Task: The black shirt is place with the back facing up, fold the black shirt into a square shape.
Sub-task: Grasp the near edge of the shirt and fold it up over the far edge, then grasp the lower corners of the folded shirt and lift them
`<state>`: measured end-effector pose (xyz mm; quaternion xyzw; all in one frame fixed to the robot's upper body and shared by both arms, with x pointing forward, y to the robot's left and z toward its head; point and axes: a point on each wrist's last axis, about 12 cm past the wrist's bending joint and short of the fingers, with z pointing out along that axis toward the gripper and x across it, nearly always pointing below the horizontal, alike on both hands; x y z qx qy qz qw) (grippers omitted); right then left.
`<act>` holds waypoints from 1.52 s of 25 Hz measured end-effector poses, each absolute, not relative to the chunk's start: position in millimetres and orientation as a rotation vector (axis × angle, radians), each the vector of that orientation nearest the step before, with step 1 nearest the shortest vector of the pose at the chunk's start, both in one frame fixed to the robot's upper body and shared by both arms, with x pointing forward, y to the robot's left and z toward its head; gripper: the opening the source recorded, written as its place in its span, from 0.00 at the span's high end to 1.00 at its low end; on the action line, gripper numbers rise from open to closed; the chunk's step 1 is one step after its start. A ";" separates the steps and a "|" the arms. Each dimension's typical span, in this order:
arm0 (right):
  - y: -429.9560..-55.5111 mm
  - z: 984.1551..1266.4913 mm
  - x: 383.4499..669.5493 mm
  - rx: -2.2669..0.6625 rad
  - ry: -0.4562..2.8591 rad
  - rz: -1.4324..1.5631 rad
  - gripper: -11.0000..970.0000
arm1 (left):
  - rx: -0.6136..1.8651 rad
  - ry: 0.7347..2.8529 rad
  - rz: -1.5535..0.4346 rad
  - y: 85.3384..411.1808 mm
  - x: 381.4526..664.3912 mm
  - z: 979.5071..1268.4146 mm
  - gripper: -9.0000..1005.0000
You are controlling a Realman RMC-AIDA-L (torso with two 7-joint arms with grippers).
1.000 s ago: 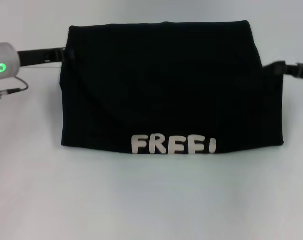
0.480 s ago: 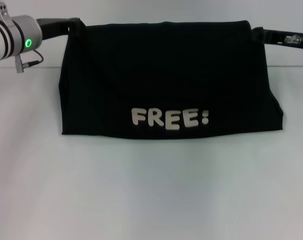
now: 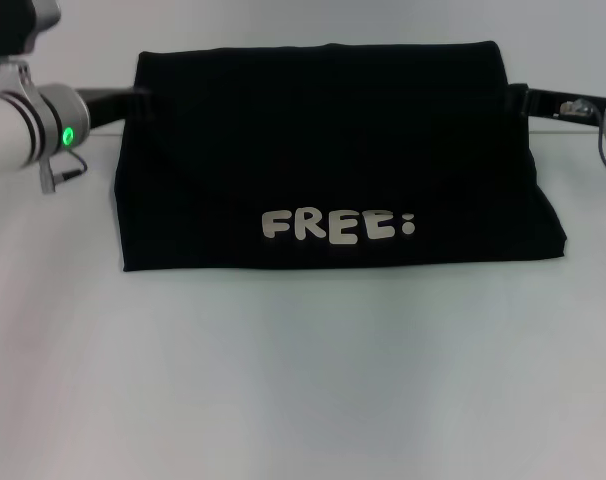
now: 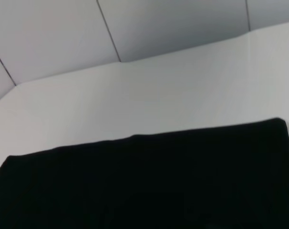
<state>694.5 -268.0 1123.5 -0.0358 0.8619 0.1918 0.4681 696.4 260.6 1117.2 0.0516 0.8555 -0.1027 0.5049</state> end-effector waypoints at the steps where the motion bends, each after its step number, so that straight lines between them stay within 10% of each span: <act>1: -267.2 1121.2 693.4 -0.082 2.117 0.468 0.92 | 0.119 2.071 -0.227 259.2 694.3 1112.5 0.97; 13: -263.2 1106.8 685.1 -0.063 2.133 0.451 0.71 | 0.095 2.104 -0.178 264.7 686.3 1097.8 0.77; 21: -274.0 1107.2 680.4 -0.052 2.124 0.468 0.41 | 0.040 2.102 -0.195 278.7 680.3 1095.4 0.33; 38: -325.9 1104.1 616.2 -0.121 2.125 0.881 0.36 | 0.074 2.176 -0.773 323.6 598.1 1093.4 0.32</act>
